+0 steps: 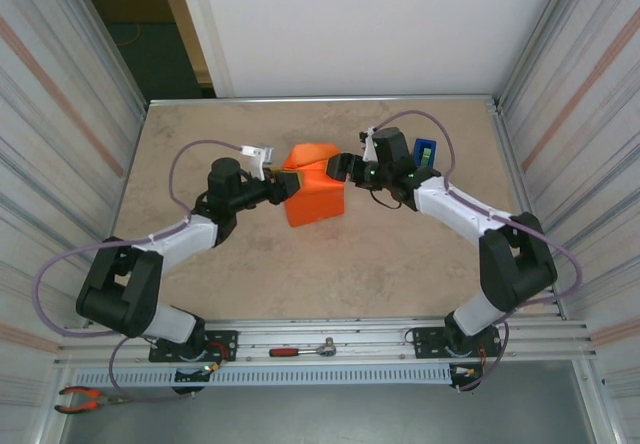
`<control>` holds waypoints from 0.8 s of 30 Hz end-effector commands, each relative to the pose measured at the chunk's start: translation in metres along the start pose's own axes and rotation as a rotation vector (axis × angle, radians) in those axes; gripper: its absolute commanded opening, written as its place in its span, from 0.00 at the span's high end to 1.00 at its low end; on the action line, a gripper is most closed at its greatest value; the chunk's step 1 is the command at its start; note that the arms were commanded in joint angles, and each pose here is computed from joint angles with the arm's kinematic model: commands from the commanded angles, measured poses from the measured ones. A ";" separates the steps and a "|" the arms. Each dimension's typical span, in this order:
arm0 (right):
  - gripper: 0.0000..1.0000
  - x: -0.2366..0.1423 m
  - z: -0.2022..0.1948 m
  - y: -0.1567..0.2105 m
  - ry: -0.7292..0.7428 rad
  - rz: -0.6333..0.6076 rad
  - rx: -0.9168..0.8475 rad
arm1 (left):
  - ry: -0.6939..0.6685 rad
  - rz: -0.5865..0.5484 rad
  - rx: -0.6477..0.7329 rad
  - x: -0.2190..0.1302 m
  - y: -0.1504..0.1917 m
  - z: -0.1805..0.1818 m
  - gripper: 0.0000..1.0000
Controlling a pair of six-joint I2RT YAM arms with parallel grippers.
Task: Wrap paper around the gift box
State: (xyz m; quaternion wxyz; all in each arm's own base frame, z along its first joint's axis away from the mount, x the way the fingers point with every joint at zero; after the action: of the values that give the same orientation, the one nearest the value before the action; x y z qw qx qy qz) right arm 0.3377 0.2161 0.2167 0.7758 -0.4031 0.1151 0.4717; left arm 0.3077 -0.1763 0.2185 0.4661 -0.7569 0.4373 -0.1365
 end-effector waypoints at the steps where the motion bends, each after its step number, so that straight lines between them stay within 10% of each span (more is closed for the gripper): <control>1: 0.23 0.012 -0.004 -0.002 0.014 -0.004 -0.036 | -0.116 -0.118 0.000 -0.019 -0.026 -0.005 0.26; 7: 0.24 0.020 -0.010 0.005 0.001 0.012 -0.019 | -0.352 -0.239 -0.040 -0.057 -0.035 -0.001 0.01; 24: 0.17 -0.024 0.018 -0.026 -0.124 -0.092 -0.027 | -0.418 -0.108 -0.012 -0.046 -0.045 -0.018 0.01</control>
State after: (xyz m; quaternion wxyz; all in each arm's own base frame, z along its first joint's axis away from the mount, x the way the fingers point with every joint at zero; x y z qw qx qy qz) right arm 0.3469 0.2118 0.2230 0.7837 -0.3939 0.0846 0.4727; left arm 0.2877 -0.1425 0.2516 0.5240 -0.7947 0.3063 -0.0016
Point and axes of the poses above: each hand's point on the last joint's axis, 136 mm out from that joint toward the fingers, its own x axis out along the fingers, its own z axis along the line the jaws close on, y = z × x, the point moved 8 cm from there along -x, back along the fingers, and after that the axes turned 1 degree about x, right-handed, at the moved point
